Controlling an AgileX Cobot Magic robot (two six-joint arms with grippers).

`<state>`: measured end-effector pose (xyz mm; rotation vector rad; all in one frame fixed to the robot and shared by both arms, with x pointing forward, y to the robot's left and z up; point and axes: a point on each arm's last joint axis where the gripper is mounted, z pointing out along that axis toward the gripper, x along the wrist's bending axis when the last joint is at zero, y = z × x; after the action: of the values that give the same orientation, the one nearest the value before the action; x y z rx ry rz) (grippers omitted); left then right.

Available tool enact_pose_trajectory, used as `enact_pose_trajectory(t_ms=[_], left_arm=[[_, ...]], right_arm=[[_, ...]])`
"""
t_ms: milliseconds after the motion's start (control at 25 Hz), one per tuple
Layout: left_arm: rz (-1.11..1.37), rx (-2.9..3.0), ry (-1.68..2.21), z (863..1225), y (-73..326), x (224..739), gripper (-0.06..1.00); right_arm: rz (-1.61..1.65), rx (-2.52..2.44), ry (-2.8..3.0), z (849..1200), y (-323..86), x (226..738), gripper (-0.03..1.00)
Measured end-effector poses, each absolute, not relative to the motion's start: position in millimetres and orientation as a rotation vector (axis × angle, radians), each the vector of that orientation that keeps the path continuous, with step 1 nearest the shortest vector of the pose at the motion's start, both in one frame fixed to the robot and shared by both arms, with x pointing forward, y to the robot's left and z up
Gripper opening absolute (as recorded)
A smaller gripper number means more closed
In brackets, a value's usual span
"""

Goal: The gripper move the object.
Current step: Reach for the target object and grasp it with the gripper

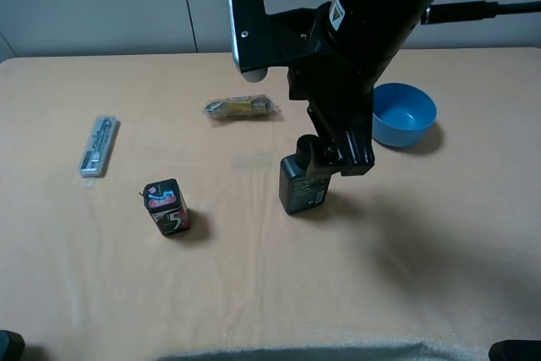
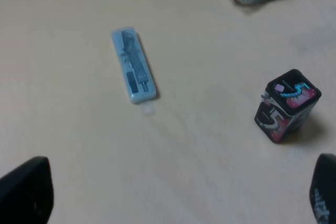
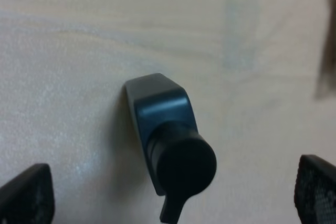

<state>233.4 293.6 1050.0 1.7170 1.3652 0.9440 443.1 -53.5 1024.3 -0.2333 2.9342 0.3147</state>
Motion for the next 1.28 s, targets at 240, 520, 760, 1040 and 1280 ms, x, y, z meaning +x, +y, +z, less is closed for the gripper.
enact_pose_trajectory(t_ms=[240, 520, 760, 1040, 1280], left_arm=[[0.944, 1.717, 1.365, 1050.0, 293.6, 233.4, 0.99], [0.944, 1.717, 1.365, 1050.0, 293.6, 233.4, 0.99], [0.944, 1.717, 1.365, 1050.0, 293.6, 233.4, 0.99], [0.944, 1.717, 1.365, 1050.0, 293.6, 233.4, 0.99], [0.944, 1.717, 1.365, 1050.0, 293.6, 233.4, 0.99]], right_arm=[[0.293, -0.279, 2.947, 1012.3, -48.4, 447.0, 0.69], [0.267, -0.301, 2.965, 993.4, -41.3, 452.9, 0.69], [0.252, -0.317, 2.972, 982.9, -37.9, 456.0, 0.69], [0.272, -0.235, 2.997, 967.3, -47.5, 466.9, 0.69], [0.281, -0.214, 2.994, 960.3, -58.3, 474.3, 0.69]])
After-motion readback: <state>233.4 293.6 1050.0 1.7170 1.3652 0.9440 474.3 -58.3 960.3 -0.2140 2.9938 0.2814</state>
